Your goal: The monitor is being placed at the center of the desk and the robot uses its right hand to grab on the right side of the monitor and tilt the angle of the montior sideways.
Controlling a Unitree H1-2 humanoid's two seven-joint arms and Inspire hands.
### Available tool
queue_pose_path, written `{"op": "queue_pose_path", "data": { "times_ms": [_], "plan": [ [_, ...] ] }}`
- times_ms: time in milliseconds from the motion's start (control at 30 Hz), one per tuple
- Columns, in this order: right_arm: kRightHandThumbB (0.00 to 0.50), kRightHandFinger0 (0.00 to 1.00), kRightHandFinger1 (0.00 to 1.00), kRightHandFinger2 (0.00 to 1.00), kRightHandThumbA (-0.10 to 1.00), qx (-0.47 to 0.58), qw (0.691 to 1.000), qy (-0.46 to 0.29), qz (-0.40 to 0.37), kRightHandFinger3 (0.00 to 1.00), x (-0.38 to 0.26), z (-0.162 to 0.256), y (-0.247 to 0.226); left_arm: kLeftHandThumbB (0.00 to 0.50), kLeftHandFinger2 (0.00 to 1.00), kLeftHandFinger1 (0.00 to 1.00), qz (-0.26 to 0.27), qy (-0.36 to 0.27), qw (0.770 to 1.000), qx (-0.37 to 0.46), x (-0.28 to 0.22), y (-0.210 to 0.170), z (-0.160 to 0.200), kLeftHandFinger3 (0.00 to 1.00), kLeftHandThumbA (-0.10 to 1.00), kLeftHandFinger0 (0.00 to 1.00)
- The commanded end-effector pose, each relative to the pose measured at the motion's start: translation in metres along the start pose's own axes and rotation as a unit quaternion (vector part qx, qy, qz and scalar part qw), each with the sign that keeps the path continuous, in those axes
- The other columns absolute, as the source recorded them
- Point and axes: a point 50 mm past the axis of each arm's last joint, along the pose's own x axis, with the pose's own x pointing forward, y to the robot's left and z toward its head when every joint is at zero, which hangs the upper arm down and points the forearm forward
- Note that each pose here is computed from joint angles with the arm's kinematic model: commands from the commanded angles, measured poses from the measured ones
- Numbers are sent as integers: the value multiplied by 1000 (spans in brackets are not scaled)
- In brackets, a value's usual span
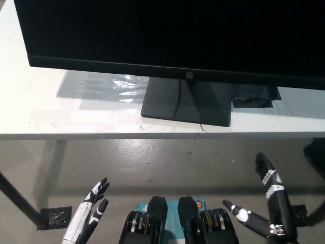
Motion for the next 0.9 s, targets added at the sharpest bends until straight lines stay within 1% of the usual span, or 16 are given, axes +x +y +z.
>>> {"op": "queue_pose_path", "data": {
  "times_ms": [0,67,100,133,167,267,367,400,433,500,600,700,733,767,800,867],
  "plan": [
    [266,1000,1000,1000,1000,-3,994,-104,-27,1000,11,38,-12,249,1000,1000,19,-37,999,11,6,10,6,1000,1000,1000],
    [299,1000,1000,1000,1000,-10,991,-129,-38,1000,20,48,-20,249,1000,1000,20,-37,999,13,4,9,6,1000,1000,1000],
    [280,1000,1000,1000,1000,-10,991,-128,-39,1000,20,48,-20,244,1000,1000,20,-37,999,14,5,9,6,1000,1000,1000],
    [298,1000,1000,1000,1000,-17,989,-137,-47,1000,24,51,-24,241,1000,1000,20,-38,999,17,5,9,6,1000,1000,1000],
    [282,1000,1000,1000,1000,-21,988,-141,-53,1000,27,52,-28,242,1000,1000,20,-38,999,14,5,9,7,1000,1000,1000],
    [284,1000,1000,1000,1000,-16,987,-145,-61,1000,35,52,-36,247,1000,1000,19,-38,999,11,5,9,7,1000,1000,1000],
    [250,1000,1000,1000,1000,-1,988,-138,-66,1000,41,46,-41,237,1000,1000,21,-38,999,13,5,10,7,1000,1000,1000],
    [248,1000,1000,1000,1000,5,988,-136,-66,1000,43,45,-42,236,1000,1000,21,-38,999,12,5,10,7,1000,1000,1000],
    [230,1000,1000,1000,1000,11,989,-132,-67,1000,46,42,-44,227,1000,1000,22,-38,999,15,5,10,6,1000,1000,1000],
    [227,1000,1000,1000,1000,17,990,-125,-68,1000,48,37,-47,226,1000,1000,22,-39,999,16,5,10,6,1000,1000,1000],
    [255,1000,1000,1000,1000,28,991,-115,-68,1000,53,30,-51,227,1000,1000,22,-38,999,14,4,9,6,1000,1000,1000],
    [270,1000,1000,1000,1000,36,991,-106,-67,1000,59,25,-55,230,1000,1000,21,-37,999,11,3,8,6,1000,1000,1000],
    [293,1000,1000,1000,1000,45,992,-95,-65,1000,61,23,-57,219,1000,1000,22,-37,999,11,2,8,6,1000,1000,1000],
    [302,1000,1000,1000,1000,47,993,-89,-67,1000,63,22,-59,224,1000,1000,21,-35,999,5,2,8,6,1000,1000,1000],
    [308,1000,1000,1000,1000,53,993,-79,-67,1000,65,19,-61,228,1000,1000,21,-34,999,5,2,8,5,1000,1000,1000],
    [302,1000,1000,1000,1000,54,994,-67,-67,1000,70,16,-65,223,1000,1000,21,-35,999,7,2,7,5,1000,1000,1000]
  ]
}}
